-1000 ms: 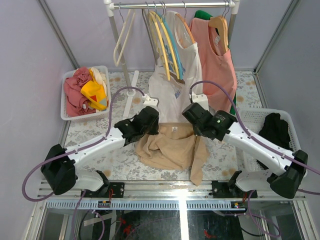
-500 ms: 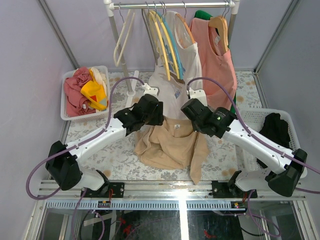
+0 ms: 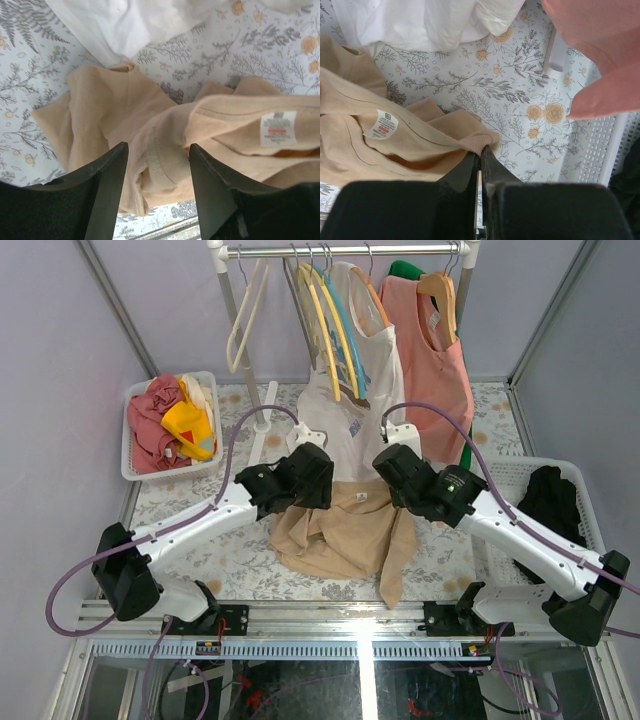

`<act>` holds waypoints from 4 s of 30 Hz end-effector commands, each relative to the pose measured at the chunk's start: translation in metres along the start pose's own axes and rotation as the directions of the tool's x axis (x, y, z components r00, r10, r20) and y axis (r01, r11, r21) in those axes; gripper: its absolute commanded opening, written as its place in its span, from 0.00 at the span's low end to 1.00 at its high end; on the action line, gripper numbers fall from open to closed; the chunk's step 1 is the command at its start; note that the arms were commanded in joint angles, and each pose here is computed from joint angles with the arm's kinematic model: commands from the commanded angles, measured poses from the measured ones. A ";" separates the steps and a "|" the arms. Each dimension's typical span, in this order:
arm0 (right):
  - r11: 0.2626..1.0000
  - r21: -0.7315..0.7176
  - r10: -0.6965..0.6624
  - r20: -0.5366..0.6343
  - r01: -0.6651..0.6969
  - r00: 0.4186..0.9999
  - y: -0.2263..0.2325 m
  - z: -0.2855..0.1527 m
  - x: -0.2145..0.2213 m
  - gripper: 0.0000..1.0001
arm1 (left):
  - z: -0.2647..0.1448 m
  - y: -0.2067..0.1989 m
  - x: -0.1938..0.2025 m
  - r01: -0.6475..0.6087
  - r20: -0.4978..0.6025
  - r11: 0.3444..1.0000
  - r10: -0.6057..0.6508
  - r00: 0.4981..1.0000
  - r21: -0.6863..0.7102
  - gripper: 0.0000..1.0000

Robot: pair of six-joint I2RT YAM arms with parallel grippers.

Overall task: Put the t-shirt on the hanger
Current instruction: Pick up the T-shirt from the center of the board, then place the T-shirt at the center of the board.

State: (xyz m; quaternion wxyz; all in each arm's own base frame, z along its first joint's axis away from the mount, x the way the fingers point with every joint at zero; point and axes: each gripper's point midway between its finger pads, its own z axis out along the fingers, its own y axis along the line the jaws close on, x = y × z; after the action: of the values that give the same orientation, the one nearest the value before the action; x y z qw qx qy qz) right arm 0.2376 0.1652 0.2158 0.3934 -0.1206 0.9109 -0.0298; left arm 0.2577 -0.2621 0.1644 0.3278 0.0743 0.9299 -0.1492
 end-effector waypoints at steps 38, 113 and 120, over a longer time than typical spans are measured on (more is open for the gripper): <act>0.993 -0.117 0.037 0.120 -0.022 0.992 -0.003 -0.023 -0.018 0.00 | -0.047 0.004 -0.040 -0.013 0.099 0.975 0.036 0.994 -0.220 0.00; 0.883 -0.388 0.310 0.054 -0.266 0.949 0.047 -0.010 0.018 0.00 | -0.052 0.009 0.002 0.089 0.304 0.995 -0.100 0.947 0.049 0.00; 0.901 -0.360 0.305 0.135 -0.240 0.943 0.034 -0.028 -0.016 0.00 | -0.081 -0.002 -0.039 0.054 0.385 0.997 -0.070 0.920 0.050 0.00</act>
State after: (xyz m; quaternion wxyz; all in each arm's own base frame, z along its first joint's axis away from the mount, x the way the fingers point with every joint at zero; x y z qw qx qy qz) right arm 0.2033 0.2029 0.1981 0.3959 -0.0695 0.8940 0.1982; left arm 0.2201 -0.2349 0.1954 0.4353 0.0349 0.8822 -0.1760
